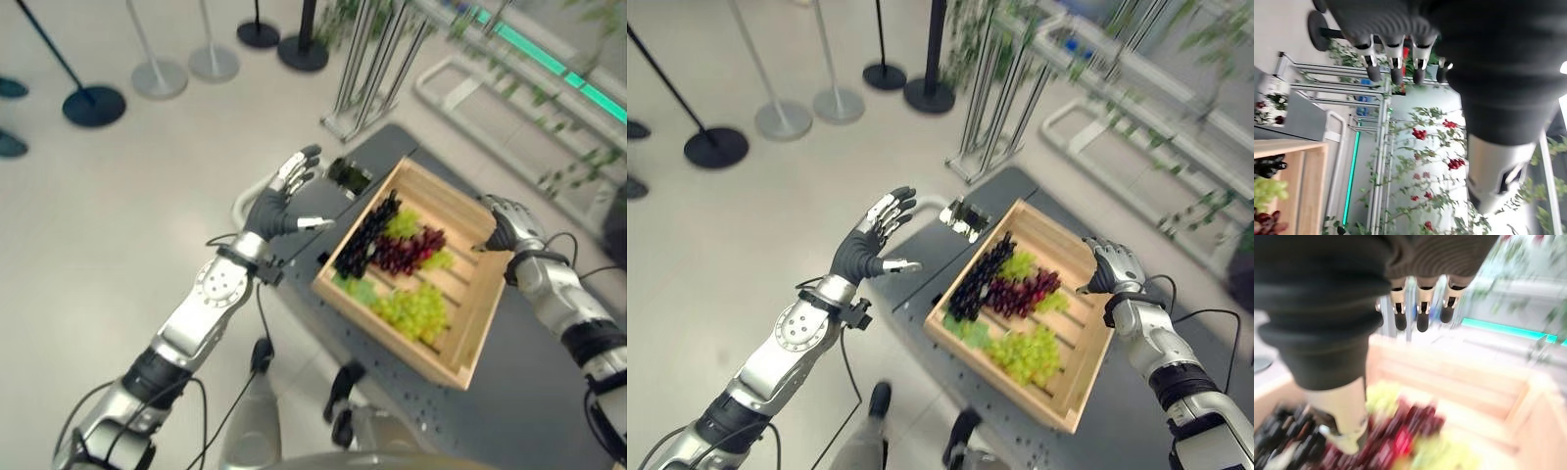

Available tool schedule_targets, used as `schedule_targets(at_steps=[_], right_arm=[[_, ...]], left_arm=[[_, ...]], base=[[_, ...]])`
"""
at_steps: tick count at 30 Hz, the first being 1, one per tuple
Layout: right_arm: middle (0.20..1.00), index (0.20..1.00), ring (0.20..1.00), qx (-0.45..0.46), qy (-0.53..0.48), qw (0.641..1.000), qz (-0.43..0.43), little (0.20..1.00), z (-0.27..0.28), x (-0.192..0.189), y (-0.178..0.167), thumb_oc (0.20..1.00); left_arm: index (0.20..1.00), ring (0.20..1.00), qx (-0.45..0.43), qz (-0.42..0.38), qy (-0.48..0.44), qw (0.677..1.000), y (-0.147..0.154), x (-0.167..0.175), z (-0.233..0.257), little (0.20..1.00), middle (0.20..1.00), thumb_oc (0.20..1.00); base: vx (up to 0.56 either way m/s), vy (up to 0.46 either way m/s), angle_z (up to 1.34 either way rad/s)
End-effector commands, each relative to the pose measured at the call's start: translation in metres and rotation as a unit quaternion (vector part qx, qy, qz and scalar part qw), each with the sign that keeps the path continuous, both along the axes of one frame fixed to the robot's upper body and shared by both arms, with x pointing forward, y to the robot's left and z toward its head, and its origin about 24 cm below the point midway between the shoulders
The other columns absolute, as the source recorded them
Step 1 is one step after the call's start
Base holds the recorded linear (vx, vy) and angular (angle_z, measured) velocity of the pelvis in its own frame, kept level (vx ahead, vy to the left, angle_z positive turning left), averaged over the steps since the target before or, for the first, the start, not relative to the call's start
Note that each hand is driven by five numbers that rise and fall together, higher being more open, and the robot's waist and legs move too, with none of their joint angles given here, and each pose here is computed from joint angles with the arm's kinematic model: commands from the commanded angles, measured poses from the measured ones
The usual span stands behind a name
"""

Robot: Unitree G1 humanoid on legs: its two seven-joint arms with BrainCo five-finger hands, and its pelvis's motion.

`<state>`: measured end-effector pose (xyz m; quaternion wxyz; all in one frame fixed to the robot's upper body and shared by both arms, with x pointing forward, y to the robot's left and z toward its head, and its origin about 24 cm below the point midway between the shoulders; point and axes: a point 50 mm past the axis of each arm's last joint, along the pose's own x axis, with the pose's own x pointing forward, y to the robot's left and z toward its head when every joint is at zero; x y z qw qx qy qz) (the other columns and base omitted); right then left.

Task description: Pick up the fruits from the basket on one side to the basket on the other side

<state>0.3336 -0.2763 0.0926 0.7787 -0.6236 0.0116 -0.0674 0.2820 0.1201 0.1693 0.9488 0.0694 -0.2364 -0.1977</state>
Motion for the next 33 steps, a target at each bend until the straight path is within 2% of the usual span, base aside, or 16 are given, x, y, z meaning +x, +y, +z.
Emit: schedule_targets(at_steps=[1, 15, 18, 23, 28, 33], right_arm=[[1.0, 1.0, 1.0, 0.006, -0.076, 0.997, 0.015, 1.0, 0.039, 0.017, 0.01, 1.0], [1.0, 1.0, 1.0, 0.019, -0.045, 0.998, 0.049, 1.0, 0.034, 0.039, 0.043, 1.0], [1.0, 1.0, 1.0, 0.037, -0.006, 0.999, 0.035, 1.0, 0.021, 0.039, 0.04, 1.0], [1.0, 1.0, 1.0, 0.076, -0.005, 0.997, 0.01, 1.0, 0.007, 0.031, 0.034, 1.0], [1.0, 1.0, 1.0, 0.075, -0.018, 0.997, -0.002, 1.0, 0.001, 0.026, 0.03, 1.0], [1.0, 1.0, 1.0, 0.03, -0.055, 0.998, -0.01, 1.0, 0.009, 0.024, 0.025, 1.0]], left_arm=[[1.0, 1.0, -0.051, -0.019, -0.094, 0.994, -0.01, -0.004, 0.042, 1.0, 1.0, 1.0], [1.0, 1.0, -0.067, -0.014, -0.132, 0.989, -0.018, -0.004, 0.058, 1.0, 1.0, 1.0], [1.0, 1.0, -0.064, -0.007, -0.139, 0.988, -0.019, -0.004, 0.059, 1.0, 1.0, 1.0], [1.0, 1.0, -0.062, 0.005, -0.143, 0.988, -0.018, -0.003, 0.06, 1.0, 1.0, 1.0], [1.0, 1.0, -0.062, 0.003, -0.149, 0.987, -0.02, -0.004, 0.062, 1.0, 1.0, 1.0], [1.0, 1.0, -0.077, -0.005, -0.151, 0.986, -0.023, -0.006, 0.064, 1.0, 1.0, 1.0]], base=[[-0.09, -0.026, 0.07], [-0.03, 0.001, 0.03], [0.0, -0.01, 0.05], [0.01, -0.004, 0.08], [0.01, -0.002, 0.03], [0.0, 0.0, 0.0]])
